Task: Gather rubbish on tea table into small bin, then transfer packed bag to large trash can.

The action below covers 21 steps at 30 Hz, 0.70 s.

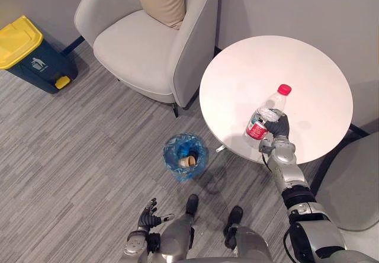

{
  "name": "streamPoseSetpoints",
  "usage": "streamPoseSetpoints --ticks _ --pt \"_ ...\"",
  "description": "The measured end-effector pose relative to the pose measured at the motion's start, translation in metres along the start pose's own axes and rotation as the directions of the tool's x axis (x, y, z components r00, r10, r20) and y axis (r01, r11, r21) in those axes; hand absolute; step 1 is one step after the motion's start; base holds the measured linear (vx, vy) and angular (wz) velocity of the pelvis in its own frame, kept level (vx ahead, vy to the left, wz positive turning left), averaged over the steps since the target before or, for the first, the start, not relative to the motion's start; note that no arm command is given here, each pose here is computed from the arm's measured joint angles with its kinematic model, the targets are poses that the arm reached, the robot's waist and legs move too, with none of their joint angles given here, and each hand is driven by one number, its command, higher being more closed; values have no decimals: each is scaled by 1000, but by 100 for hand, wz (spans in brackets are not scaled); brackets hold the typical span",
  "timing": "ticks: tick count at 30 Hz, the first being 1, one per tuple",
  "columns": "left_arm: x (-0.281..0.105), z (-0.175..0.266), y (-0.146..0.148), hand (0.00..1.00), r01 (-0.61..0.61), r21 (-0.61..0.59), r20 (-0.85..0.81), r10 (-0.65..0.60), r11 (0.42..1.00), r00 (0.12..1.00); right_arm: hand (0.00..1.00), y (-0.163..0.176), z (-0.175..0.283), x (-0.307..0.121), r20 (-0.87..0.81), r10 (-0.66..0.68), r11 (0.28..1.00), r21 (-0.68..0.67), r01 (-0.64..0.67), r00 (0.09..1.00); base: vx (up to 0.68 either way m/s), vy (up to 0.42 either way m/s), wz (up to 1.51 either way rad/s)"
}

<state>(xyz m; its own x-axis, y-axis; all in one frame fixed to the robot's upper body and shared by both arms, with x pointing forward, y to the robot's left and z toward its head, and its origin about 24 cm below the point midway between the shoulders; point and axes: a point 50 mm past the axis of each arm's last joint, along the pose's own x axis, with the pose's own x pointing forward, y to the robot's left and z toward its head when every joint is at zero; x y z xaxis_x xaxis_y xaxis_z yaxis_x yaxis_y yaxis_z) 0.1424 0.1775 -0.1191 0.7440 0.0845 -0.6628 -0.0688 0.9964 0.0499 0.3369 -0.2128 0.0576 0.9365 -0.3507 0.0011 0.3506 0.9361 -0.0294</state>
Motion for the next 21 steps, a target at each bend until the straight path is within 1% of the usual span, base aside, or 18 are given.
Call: streamPoseSetpoints --ticks 4,7,12,16,21 --pt "0 0 0 0 1 0 1 -1 1000 1000 100 -4 10 -10 71 12 1000 17 -13 997 0 0 0" --pt "0 1 -1 0 3 0 2 -3 1000 1000 100 -8 14 -24 130 40 999 -2 -40 991 -2 -4 -8" --pt "0 0 -1 0 7 22 2 -7 1000 1000 100 -15 13 -48 177 94 995 -54 -86 980 -22 -4 -13" --pt "-1 -2 -2 0 26 40 -11 -26 999 1000 100 -16 2 -69 155 135 990 -63 -127 979 1 -18 -14" --pt "-1 -4 -1 0 26 44 -19 -25 999 1000 100 -8 -7 -94 135 222 974 -81 -213 966 12 -15 -8"
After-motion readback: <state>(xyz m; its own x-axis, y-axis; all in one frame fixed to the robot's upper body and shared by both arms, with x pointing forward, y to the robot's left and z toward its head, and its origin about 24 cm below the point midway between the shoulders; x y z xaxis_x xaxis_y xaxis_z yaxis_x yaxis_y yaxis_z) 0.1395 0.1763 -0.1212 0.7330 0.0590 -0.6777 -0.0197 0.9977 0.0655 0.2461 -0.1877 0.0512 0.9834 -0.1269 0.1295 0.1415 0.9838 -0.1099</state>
